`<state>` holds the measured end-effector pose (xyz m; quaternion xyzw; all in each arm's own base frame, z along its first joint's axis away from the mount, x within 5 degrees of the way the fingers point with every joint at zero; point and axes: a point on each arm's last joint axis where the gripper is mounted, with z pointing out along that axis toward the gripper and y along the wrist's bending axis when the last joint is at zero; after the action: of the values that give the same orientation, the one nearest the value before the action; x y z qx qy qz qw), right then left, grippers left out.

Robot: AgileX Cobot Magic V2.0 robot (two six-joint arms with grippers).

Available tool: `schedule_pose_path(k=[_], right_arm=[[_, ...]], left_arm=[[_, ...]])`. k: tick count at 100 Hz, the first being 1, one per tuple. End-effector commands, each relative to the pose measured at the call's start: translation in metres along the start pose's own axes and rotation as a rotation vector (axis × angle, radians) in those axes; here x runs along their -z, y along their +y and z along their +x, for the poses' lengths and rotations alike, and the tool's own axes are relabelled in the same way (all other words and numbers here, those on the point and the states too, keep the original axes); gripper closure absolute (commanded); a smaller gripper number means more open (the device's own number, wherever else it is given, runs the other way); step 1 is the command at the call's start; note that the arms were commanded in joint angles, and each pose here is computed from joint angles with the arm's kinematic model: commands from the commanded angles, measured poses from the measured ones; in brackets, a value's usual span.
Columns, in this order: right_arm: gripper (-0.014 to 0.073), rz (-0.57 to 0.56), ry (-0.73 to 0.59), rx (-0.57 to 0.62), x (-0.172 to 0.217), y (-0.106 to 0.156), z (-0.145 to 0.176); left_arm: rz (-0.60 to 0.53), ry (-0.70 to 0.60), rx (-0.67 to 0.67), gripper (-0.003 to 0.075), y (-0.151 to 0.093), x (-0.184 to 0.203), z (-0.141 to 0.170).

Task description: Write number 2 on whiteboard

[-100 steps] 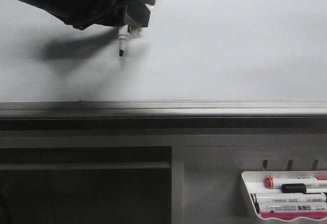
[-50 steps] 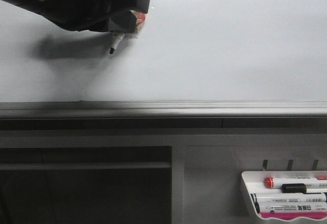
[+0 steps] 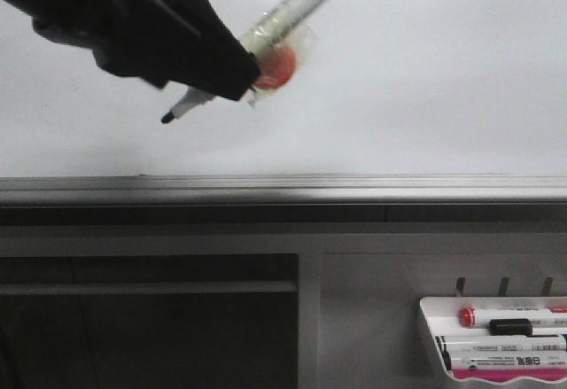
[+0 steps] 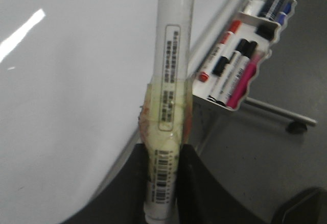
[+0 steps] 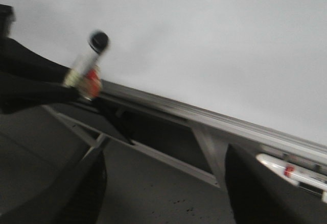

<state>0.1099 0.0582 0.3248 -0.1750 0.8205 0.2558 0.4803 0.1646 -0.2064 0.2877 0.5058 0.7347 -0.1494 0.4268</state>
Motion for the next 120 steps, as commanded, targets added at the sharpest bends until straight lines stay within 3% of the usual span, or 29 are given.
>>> schedule_pose_path(k=[1, 22, 46, 66, 96, 114, 120], right_arm=[[0.0152, -0.107, -0.026, 0.025, -0.005, 0.007, -0.023], [0.0152, -0.228, 0.069, 0.012, -0.026, 0.004, -0.041], [0.0152, -0.395, 0.167, -0.029, -0.046, 0.003, -0.044], [0.0165, -0.445, 0.167, -0.041, -0.057, 0.0, -0.045], [0.0391, -0.476, 0.192, -0.05, -0.065, -0.004, -0.042], [0.0665, -0.482, 0.176, -0.033, -0.067, -0.004, -0.043], [0.0661, -0.483, 0.174, -0.031, -0.067, -0.004, -0.044]], left_arm=[[0.016, -0.1, -0.103, 0.0741, -0.015, 0.012, -0.02], [0.072, -0.121, -0.2, 0.0741, -0.037, 0.014, -0.025], [0.06, -0.214, -0.204, 0.0741, -0.041, 0.015, -0.035], [0.048, -0.25, -0.202, 0.0741, -0.04, 0.016, -0.038], [0.025, -0.314, -0.197, 0.074, -0.038, 0.018, -0.044], [0.018, -0.333, -0.196, 0.0739, -0.038, 0.018, -0.046], [0.02, -0.328, -0.196, 0.0734, -0.038, 0.018, -0.046]])
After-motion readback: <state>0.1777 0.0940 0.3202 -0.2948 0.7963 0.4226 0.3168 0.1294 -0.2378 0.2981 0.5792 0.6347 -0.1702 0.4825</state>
